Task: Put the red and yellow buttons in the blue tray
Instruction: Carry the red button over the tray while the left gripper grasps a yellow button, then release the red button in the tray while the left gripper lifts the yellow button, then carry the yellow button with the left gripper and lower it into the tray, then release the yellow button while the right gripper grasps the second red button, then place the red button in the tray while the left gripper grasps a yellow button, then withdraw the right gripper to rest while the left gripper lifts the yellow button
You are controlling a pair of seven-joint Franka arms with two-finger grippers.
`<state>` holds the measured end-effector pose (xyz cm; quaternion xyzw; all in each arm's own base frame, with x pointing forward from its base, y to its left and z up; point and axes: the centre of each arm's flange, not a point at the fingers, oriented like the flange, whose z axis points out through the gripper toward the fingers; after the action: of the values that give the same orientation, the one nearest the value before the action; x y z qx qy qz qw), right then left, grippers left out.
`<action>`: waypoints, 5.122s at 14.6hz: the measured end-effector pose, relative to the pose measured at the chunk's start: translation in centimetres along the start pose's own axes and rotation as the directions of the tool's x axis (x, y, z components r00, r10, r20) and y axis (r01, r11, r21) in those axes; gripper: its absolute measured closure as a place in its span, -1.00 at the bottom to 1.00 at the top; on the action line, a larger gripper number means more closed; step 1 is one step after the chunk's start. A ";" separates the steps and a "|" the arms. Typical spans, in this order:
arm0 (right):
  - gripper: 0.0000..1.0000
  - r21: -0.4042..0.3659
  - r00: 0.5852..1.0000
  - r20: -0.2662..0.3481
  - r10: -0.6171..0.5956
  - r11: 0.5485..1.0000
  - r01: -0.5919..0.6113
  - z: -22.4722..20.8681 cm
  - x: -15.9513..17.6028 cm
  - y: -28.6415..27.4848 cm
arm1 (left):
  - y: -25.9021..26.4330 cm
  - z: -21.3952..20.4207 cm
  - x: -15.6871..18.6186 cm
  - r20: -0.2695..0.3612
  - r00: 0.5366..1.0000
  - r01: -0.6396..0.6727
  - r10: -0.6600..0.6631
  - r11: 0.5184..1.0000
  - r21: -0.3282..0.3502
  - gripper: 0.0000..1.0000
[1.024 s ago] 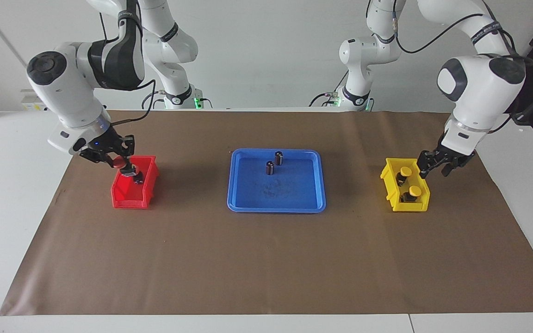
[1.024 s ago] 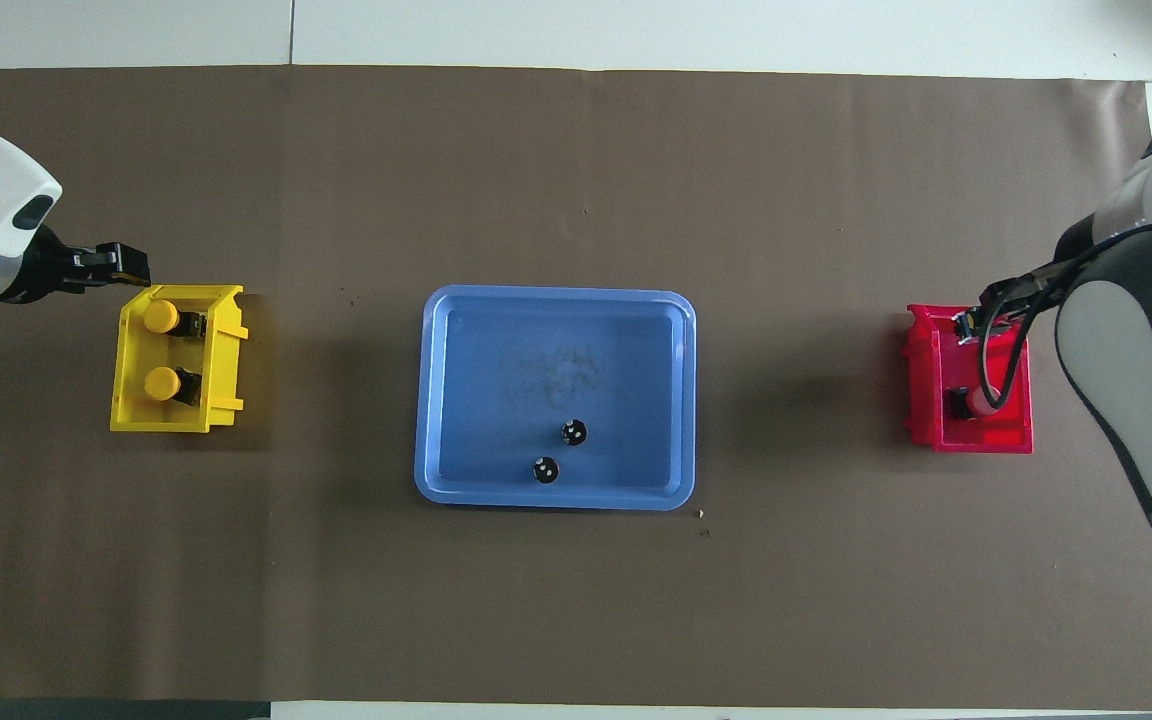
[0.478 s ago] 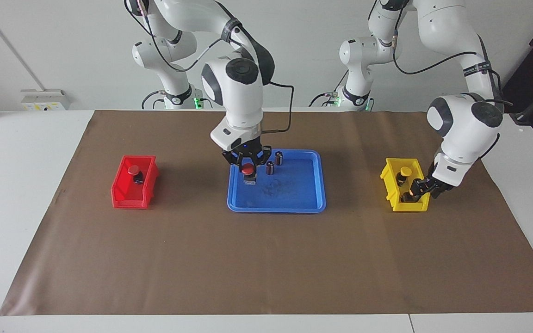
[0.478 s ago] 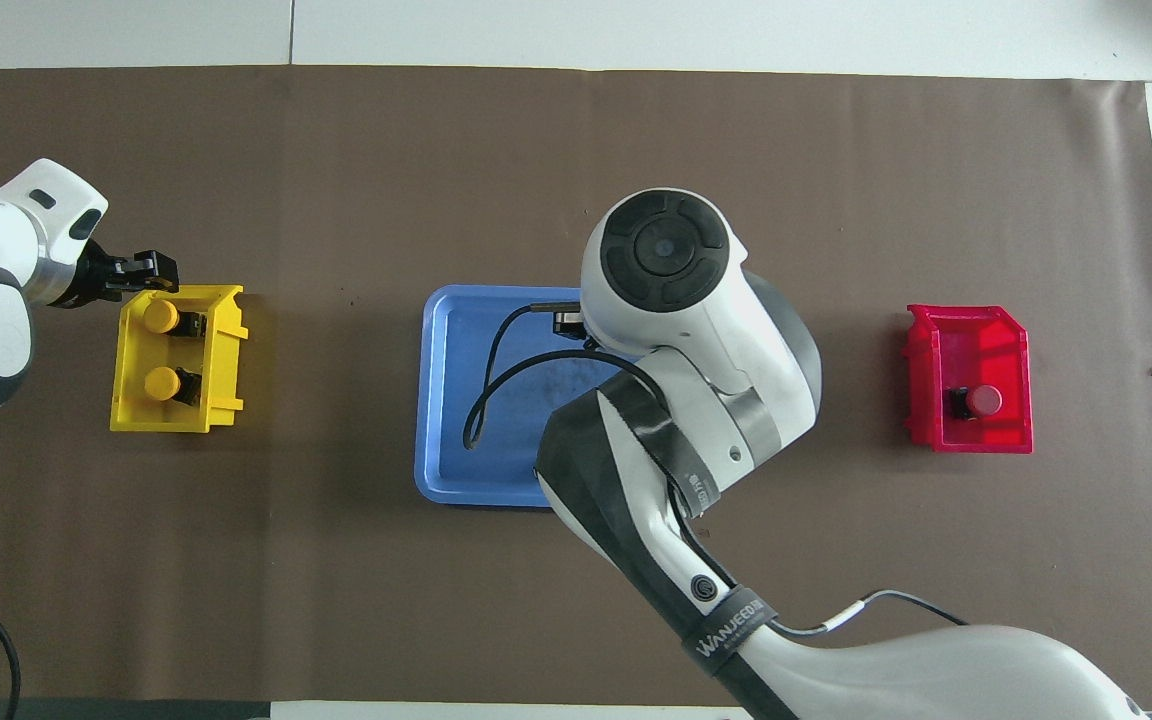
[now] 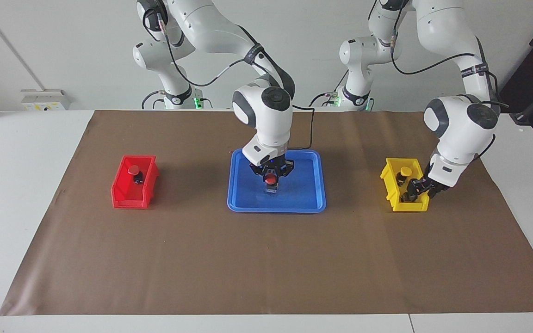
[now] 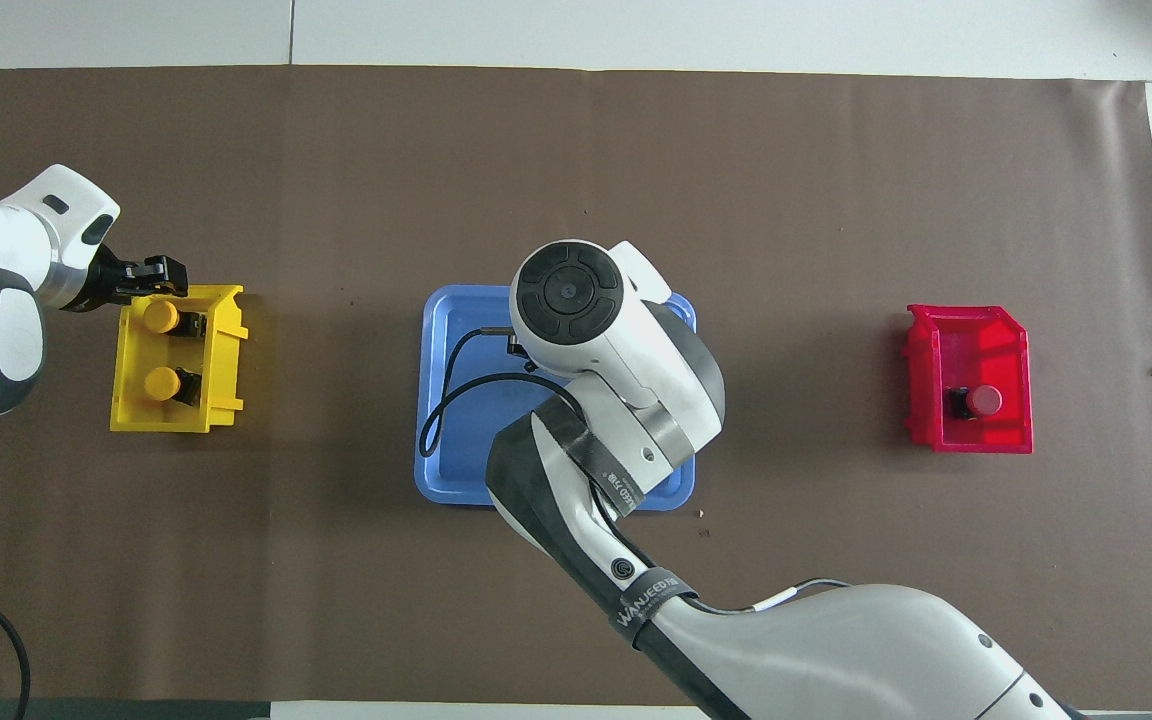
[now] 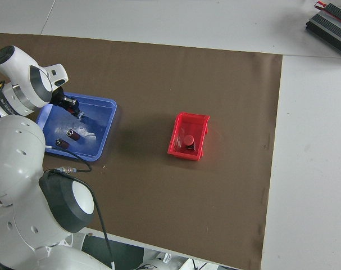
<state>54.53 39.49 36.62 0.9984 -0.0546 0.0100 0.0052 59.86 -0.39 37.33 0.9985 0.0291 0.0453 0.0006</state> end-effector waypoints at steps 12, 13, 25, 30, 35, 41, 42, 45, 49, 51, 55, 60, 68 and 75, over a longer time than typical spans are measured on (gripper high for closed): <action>-1.00 -0.078 0.999 -0.006 -0.050 0.996 0.050 -11.8 4.6 14.1 | 0.3 0.8 -1.2 0.021 1.000 -0.001 0.001 1.000 0.001 -0.32; -1.00 -0.060 0.997 0.017 -0.075 0.995 0.076 -13.2 4.6 18.9 | 0.2 0.9 -1.2 0.023 1.000 0.002 -0.002 1.000 0.001 -0.31; -0.43 0.012 0.956 0.043 -0.292 0.957 0.291 -3.3 -0.9 45.9 | 8.4 -13.0 2.5 0.033 0.987 0.161 -0.160 0.986 -0.034 0.20; -0.36 0.004 0.954 0.018 -0.299 0.954 0.299 -0.3 0.1 46.3 | 33.4 -9.4 -8.1 0.051 0.962 0.272 -0.269 0.960 -0.073 0.20; -0.34 0.002 0.948 0.011 -0.318 0.948 0.318 1.4 -0.6 46.2 | 38.8 -3.4 -11.7 0.075 0.963 0.263 -0.258 0.963 -0.056 0.20; -0.10 0.005 0.943 0.015 -0.334 0.943 0.334 2.8 -1.5 46.2 | 38.9 0.8 -11.3 0.088 0.962 0.261 -0.258 0.965 -0.023 0.08; 0.11 0.005 0.941 0.015 -0.339 0.941 0.339 3.0 -1.6 46.2 | 39.0 0.6 -11.3 0.083 0.963 0.257 -0.254 0.966 -0.022 -0.10; 0.19 0.014 0.931 0.038 -0.364 0.931 0.364 1.8 -1.1 46.3 | 38.1 -2.9 -10.3 0.089 0.974 0.206 -0.206 0.978 0.007 -0.78; 0.19 0.040 0.919 0.103 -0.381 0.924 0.379 -7.9 3.3 44.0 | 27.1 -12.6 -5.3 0.119 0.992 0.027 -0.031 0.999 0.036 -1.00; 0.19 0.030 0.937 0.099 -0.336 0.942 0.335 -11.7 4.7 38.7 | 18.5 -17.6 -3.5 0.135 0.989 -0.068 0.064 0.997 0.026 -1.00; 0.19 0.021 0.983 -0.002 -0.184 0.983 0.184 -10.4 3.5 19.8 | 4.0 -23.1 -3.0 0.152 0.964 -0.217 0.216 0.976 -0.007 -1.00; 0.19 0.043 0.995 -0.022 -0.098 0.994 0.099 -1.7 0.6 7.3 | 0.9 -12.3 -3.7 0.065 0.979 -0.192 0.191 0.981 0.001 -0.80; 0.09 0.040 0.998 -0.026 -0.065 0.997 0.066 1.2 1.9 8.8 | -0.3 -1.7 -7.7 0.082 0.981 -0.176 0.175 0.984 -0.001 -0.44; -1.00 -0.003 0.999 0.032 0.003 1.000 -0.003 -5.2 4.3 12.7 | -0.6 -0.2 -8.7 0.103 0.981 -0.162 0.162 0.987 -0.002 -0.44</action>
<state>57.34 26.42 42.01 0.9984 -0.0560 -0.0061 0.0056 51.20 -0.27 36.76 0.9986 -0.0521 -0.0065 -0.0048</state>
